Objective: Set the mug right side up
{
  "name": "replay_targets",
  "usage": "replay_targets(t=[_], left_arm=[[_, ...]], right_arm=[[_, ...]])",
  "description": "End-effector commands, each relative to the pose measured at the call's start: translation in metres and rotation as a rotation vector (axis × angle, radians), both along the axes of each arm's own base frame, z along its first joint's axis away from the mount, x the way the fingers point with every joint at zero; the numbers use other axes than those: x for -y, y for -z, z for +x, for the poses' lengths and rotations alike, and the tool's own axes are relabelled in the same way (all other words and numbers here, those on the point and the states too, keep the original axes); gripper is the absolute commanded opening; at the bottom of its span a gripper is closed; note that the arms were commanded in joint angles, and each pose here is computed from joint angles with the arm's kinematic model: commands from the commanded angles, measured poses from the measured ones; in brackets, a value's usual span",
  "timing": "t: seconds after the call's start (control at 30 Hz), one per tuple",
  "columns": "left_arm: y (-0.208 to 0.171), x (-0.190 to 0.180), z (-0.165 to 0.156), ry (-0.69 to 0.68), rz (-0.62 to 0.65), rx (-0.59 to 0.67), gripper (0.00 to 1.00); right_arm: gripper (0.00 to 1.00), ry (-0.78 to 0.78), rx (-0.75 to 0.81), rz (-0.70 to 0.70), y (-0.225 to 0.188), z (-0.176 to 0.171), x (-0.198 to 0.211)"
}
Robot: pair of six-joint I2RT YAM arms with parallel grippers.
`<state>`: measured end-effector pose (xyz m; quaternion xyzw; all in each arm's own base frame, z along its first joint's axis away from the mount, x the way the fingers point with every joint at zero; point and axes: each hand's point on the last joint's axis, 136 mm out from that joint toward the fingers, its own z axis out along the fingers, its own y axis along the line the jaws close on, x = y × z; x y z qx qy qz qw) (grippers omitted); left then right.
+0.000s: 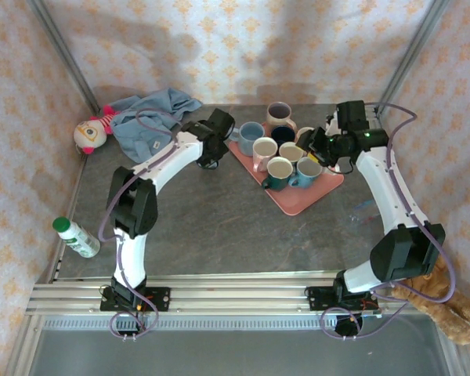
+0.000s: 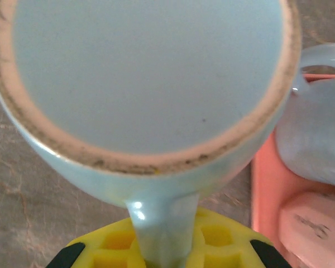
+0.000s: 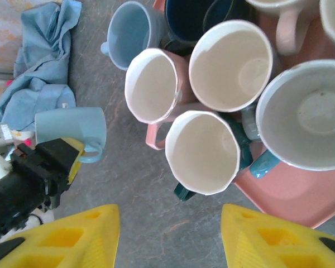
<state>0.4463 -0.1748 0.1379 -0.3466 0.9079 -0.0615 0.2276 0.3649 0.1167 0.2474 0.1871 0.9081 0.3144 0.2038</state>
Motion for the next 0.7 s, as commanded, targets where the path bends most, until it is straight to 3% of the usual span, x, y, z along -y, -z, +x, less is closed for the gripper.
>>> replay_targets(t=[0.0, 0.27, 0.67], left_arm=[[-0.046, -0.004, -0.005, -0.05, -0.135, 0.083, 0.0], [-0.094, -0.004, -0.021, -0.087, -0.362, 0.126, 0.0], [-0.166, 0.019, -0.034, -0.145, -0.736, 0.263, 0.0]], right_arm=[[0.5, 0.037, 0.009, 0.139, -0.016, -0.004, -0.013], [0.51, 0.147, -0.136, 0.495, -0.028, -0.008, -0.047], [0.54, 0.298, -0.337, 0.774, -0.056, -0.028, -0.107]])
